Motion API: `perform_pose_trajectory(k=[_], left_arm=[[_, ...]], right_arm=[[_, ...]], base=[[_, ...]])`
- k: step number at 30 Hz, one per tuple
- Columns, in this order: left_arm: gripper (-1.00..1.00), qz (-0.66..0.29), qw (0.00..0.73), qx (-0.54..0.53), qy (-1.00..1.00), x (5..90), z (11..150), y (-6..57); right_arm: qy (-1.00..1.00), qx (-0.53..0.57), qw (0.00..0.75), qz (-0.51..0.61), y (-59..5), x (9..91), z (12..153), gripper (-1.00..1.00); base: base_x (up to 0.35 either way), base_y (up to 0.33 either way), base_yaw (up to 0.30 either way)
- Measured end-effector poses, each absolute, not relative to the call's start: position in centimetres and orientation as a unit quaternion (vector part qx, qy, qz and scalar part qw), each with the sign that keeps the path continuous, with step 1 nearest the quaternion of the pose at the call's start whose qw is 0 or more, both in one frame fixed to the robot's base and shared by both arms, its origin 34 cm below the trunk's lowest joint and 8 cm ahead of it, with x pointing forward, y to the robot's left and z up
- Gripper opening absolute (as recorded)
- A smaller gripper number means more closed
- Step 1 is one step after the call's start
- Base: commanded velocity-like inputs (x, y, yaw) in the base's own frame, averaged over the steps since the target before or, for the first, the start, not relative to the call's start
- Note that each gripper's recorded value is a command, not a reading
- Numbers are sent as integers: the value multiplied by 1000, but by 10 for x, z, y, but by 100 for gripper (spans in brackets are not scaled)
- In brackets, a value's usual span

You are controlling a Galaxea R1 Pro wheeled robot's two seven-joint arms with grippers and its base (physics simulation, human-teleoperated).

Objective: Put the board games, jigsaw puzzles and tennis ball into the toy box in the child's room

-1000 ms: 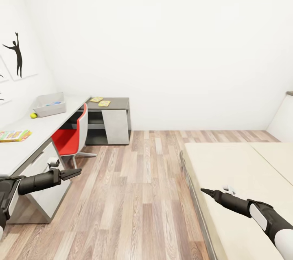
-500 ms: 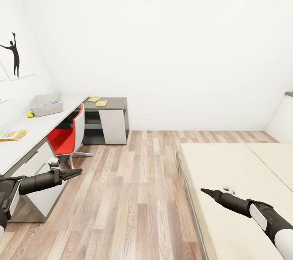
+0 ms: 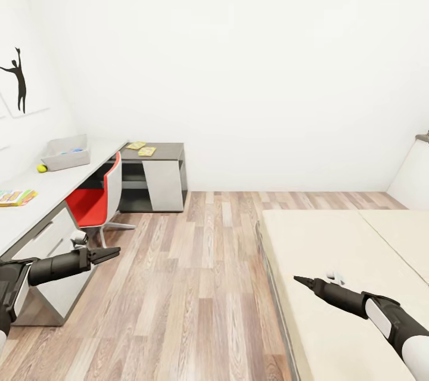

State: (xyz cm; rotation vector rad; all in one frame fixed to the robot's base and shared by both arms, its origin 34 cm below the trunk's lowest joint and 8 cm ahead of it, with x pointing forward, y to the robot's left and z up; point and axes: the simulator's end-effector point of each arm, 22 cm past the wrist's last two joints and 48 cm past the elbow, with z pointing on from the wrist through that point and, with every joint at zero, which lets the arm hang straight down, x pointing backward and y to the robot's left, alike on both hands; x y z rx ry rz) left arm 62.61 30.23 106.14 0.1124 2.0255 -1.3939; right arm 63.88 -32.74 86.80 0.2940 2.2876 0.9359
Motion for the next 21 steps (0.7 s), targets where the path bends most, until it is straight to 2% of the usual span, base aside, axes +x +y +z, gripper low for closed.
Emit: perform_pose_trajectory(k=[21], left_arm=[[100,-534,334,43,776,626,1061,302]], right_arm=[[870,112,321,356,-328,639,868,100]], base=[[0,-203,0]])
